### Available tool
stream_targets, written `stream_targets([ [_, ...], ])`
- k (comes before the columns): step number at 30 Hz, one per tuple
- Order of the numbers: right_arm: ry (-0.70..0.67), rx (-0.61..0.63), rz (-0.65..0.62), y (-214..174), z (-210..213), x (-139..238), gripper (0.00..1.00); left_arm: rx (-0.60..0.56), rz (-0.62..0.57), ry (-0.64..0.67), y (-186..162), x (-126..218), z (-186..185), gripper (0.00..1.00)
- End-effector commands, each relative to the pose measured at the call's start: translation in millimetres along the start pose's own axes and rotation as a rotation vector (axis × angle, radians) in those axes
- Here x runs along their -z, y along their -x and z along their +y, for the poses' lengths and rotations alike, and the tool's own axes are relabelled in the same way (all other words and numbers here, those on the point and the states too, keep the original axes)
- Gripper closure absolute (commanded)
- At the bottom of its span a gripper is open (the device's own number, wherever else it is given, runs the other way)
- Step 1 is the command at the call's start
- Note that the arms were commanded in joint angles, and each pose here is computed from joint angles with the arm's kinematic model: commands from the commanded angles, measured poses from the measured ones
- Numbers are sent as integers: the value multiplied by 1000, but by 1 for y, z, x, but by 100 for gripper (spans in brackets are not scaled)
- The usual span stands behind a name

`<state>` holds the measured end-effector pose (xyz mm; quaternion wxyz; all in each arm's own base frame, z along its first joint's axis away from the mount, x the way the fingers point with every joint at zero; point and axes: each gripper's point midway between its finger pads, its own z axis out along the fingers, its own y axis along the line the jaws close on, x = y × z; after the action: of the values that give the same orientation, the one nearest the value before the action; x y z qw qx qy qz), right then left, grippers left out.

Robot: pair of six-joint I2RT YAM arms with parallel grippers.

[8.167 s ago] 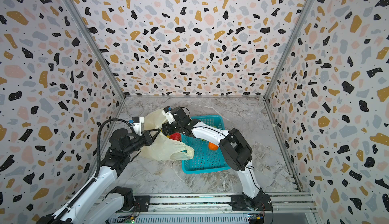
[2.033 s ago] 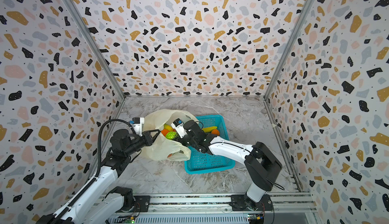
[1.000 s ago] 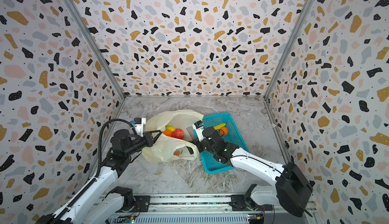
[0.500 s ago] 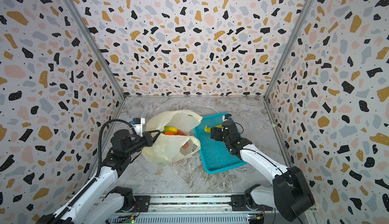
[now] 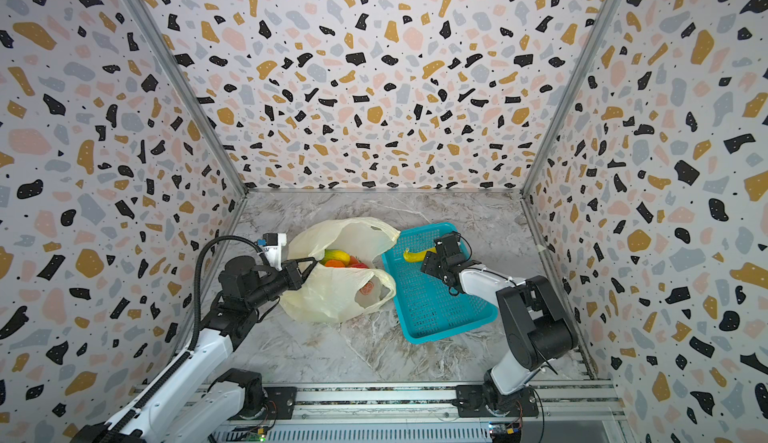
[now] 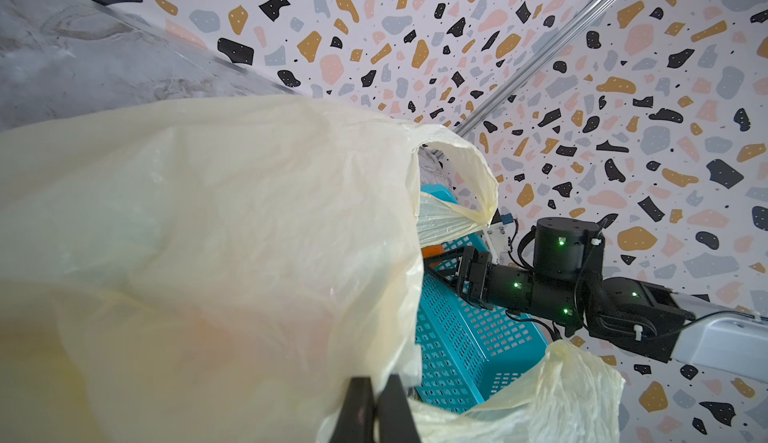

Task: Place the fruits into the plastic bag
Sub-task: 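Move the right gripper back into the basket above the yellow banana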

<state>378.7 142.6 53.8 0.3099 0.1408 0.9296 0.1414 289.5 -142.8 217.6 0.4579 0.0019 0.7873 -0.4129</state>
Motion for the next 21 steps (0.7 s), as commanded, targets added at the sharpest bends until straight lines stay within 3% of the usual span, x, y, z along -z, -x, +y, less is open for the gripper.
stream_targets([
  [1, -6, -55, -56, 20, 6, -4, 26, -30, -27, -2, 6, 1, -1, 100],
  [15, -65, -163, -151, 32, -7, -17, 41, -33, -23, 0, 4, 1, 1, 100],
  [21, -52, -174, -162, 34, -6, -19, 74, -31, -21, 0, 4, 0, 1, 100],
])
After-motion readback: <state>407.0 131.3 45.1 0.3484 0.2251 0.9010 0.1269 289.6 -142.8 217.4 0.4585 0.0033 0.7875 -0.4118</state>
